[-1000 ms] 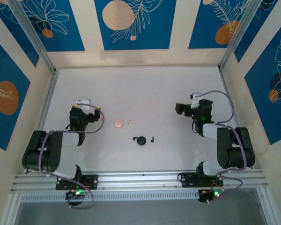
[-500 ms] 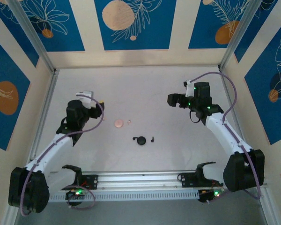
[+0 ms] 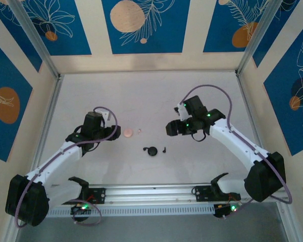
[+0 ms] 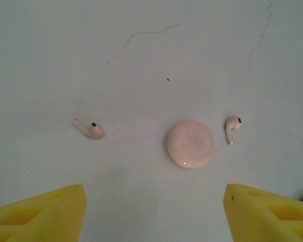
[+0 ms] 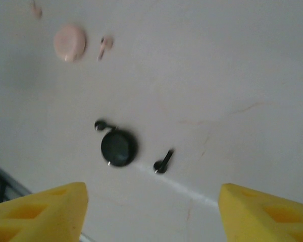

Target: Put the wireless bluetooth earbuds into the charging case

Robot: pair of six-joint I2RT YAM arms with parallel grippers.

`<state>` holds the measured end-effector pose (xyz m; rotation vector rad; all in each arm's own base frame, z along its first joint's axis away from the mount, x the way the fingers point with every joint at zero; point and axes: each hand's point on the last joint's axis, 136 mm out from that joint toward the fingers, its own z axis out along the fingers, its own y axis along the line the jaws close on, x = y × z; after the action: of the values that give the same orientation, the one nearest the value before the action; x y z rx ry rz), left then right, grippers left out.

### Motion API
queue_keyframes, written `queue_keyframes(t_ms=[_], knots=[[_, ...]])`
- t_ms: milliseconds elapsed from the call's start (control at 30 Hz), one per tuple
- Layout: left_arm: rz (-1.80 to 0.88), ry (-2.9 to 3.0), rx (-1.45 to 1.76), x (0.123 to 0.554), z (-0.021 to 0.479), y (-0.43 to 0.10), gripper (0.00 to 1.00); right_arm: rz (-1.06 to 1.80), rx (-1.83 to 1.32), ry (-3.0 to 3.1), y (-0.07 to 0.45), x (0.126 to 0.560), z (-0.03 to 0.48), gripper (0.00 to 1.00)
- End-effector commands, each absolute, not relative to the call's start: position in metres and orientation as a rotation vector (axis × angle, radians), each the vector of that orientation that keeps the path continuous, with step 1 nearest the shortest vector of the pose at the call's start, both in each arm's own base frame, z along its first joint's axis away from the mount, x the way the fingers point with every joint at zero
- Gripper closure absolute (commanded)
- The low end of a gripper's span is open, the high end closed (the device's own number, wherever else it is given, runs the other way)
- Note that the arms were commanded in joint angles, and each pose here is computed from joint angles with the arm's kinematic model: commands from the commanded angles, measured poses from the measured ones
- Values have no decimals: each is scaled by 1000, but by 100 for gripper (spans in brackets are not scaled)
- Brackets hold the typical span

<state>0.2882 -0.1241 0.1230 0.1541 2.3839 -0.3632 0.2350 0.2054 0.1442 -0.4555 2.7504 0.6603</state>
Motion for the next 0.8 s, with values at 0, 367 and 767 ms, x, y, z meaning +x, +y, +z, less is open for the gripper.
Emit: queue_keyframes(t_ms=[0,367,767], knots=[[-366,2422,108,279,117,-121,28,658,-682,2782,225,211,138,34],[-372,2454,84,280,112,-122,27,555,-824,2944,275,212,98,37],[-376,2455,90,278,113,-123,27,229,-852,3094,286,211,47,37]])
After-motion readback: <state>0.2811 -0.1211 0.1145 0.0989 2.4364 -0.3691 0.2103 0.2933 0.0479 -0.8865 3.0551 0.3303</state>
